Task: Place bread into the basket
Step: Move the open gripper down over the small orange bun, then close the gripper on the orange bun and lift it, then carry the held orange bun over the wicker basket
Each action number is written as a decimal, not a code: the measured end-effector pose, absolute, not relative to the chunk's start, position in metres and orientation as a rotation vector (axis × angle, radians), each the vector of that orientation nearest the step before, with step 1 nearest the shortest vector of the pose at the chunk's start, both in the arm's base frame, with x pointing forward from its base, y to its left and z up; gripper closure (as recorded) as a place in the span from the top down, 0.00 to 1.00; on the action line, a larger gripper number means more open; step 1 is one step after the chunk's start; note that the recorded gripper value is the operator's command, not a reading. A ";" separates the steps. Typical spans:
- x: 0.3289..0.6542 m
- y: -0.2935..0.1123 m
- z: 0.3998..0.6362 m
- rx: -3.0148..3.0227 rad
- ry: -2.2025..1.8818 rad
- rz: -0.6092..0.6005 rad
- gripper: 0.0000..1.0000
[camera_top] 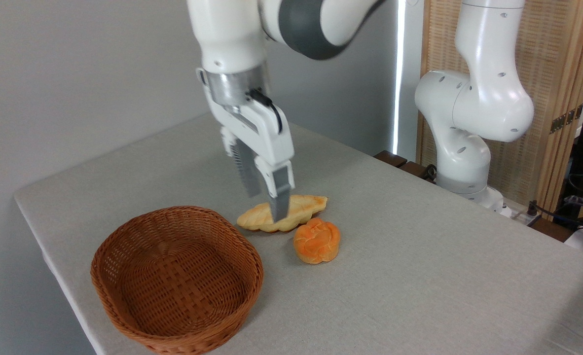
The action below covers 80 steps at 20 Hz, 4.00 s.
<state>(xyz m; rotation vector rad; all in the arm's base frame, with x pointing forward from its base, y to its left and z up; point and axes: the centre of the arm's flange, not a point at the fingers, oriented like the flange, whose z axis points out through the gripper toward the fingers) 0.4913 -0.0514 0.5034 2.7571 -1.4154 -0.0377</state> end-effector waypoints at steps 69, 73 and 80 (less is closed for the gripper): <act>0.473 -0.036 0.473 2.602 -1.675 -0.007 0.24; 0.489 -0.029 0.503 2.607 -1.578 0.143 0.24; 0.551 -0.032 0.528 2.577 -1.449 0.310 0.24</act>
